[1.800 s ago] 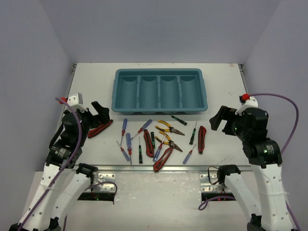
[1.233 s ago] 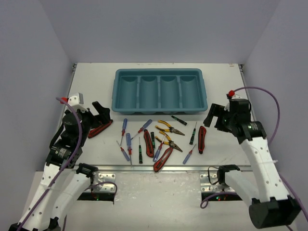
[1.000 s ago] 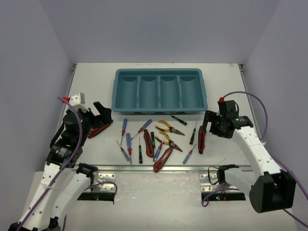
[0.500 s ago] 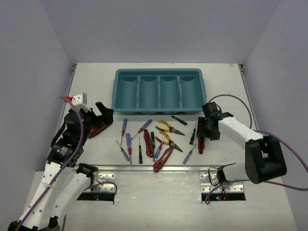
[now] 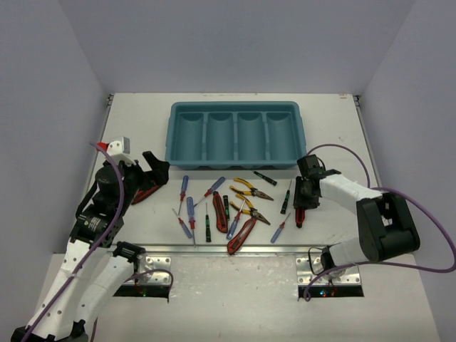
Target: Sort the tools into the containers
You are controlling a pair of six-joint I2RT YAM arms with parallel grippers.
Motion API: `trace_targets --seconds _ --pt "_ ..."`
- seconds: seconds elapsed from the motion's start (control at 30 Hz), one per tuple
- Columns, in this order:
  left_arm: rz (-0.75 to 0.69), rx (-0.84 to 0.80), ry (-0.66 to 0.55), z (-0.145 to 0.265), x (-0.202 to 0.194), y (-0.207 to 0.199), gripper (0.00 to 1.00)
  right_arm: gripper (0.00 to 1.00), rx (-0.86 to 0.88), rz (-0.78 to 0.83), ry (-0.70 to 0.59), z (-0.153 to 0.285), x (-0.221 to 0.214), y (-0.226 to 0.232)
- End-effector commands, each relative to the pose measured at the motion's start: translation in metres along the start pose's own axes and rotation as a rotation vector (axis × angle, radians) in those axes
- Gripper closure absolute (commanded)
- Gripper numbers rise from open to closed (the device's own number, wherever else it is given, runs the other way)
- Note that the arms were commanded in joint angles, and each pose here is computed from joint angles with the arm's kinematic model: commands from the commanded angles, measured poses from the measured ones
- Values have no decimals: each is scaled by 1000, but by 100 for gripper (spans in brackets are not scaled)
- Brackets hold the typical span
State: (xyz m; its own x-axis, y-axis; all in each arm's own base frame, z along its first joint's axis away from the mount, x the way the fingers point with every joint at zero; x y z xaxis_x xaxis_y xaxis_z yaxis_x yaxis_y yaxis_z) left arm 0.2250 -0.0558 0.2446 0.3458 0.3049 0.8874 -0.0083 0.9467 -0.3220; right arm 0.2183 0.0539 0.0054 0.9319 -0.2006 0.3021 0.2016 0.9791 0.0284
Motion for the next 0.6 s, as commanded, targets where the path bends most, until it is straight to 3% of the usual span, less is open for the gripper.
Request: trace_targets --seconds 0.0,0.2,0.47,0.57 --pt "-9 -33 -28 -4 7 -7 0 80 7 -17 -51 13 9 1" --pt "-14 -33 -12 -6 4 -8 0 94 41 -34 -251 81 49 1" --pt "-13 -19 -22 -6 6 -5 0 95 155 12 -396 152 106 27" --pt "-14 -17 -16 -7 5 -5 0 95 246 132 -418 167 157 62"
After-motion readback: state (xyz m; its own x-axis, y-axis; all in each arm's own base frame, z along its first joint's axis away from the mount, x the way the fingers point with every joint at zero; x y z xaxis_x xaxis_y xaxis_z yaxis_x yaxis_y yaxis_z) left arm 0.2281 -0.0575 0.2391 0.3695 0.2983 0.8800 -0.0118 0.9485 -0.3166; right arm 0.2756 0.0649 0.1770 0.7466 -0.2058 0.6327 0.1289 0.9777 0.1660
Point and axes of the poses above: each gripper's point midway between its finger pads, its own z axis back along the fingers, its own y axis along the line the jaws close on, x = y × z, the point moved 2 cm from there along z, back along the fingers, and after that the axes turned 2 degrees about -z, right-handed, at the moved point
